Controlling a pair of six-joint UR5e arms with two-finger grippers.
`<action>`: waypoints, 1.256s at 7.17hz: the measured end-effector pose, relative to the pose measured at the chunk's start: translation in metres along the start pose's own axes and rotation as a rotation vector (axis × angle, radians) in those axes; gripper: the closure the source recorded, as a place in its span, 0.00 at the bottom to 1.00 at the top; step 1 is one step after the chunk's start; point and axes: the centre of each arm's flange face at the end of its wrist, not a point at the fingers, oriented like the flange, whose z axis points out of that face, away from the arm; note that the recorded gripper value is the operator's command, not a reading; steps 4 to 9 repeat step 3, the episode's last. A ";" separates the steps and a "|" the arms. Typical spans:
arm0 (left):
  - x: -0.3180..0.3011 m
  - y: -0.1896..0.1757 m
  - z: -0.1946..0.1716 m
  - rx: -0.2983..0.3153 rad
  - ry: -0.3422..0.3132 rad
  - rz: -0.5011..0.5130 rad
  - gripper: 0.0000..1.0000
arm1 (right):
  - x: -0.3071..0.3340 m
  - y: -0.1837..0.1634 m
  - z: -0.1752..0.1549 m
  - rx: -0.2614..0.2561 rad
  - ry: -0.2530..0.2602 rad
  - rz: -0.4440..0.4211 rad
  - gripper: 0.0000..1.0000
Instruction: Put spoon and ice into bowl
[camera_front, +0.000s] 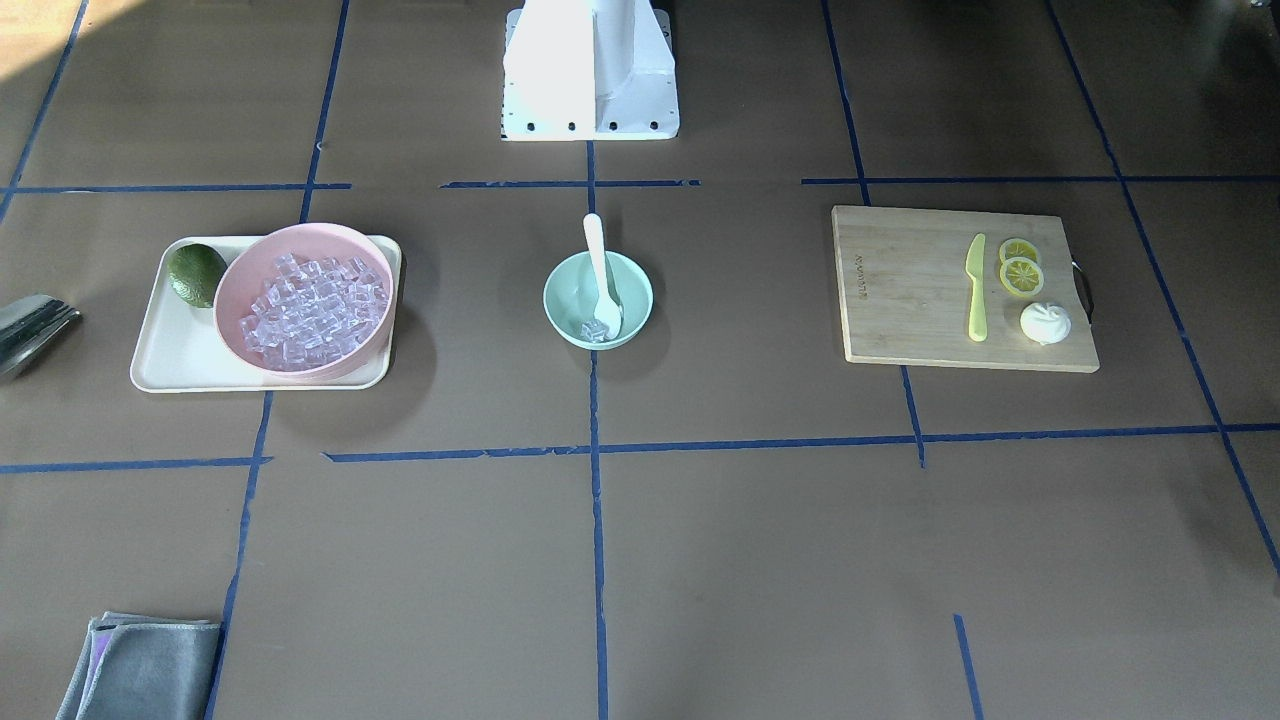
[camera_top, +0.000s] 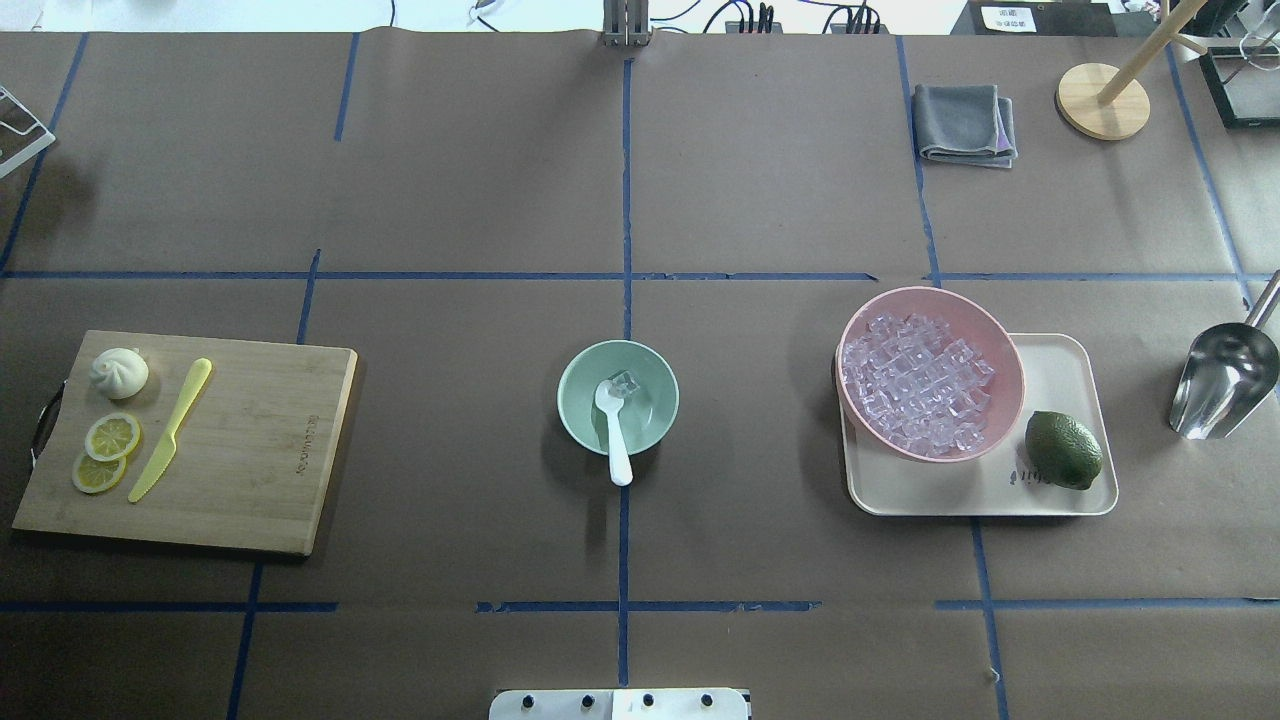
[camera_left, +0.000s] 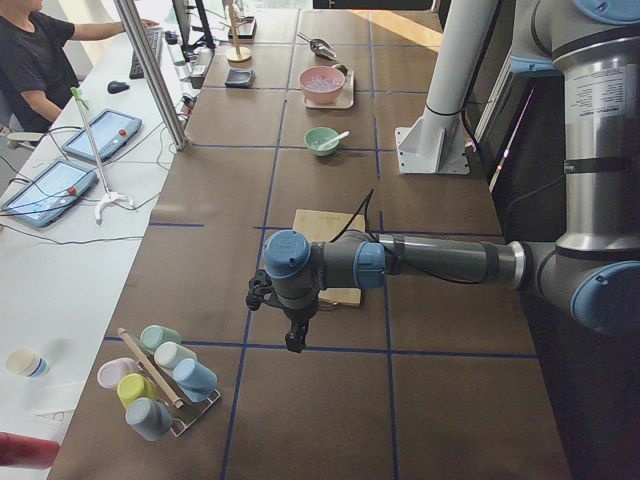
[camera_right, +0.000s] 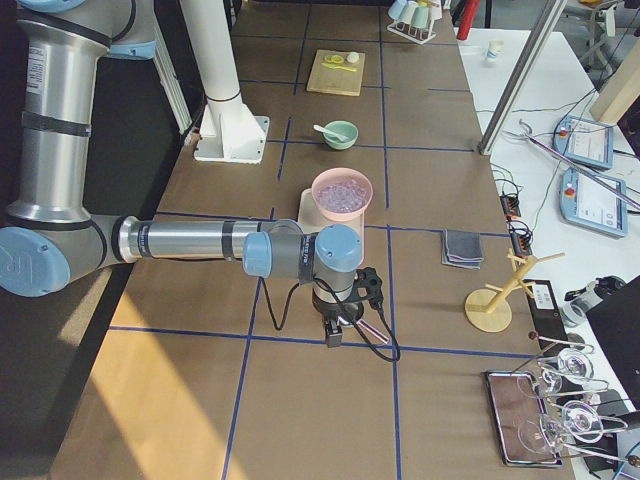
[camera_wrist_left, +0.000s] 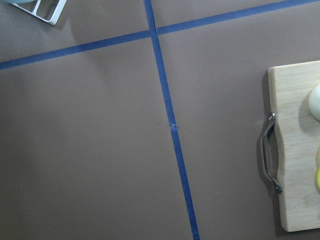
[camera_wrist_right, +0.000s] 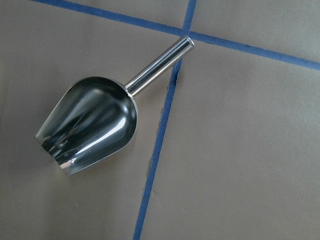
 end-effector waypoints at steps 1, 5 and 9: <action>0.000 0.000 0.000 0.001 0.000 0.001 0.00 | 0.000 0.000 0.000 -0.001 0.000 0.001 0.00; 0.003 -0.003 -0.003 0.007 -0.001 0.008 0.00 | 0.000 0.000 0.001 -0.002 0.000 0.004 0.00; 0.003 -0.003 -0.003 0.007 -0.001 0.008 0.00 | 0.000 0.000 0.001 -0.002 0.000 0.004 0.00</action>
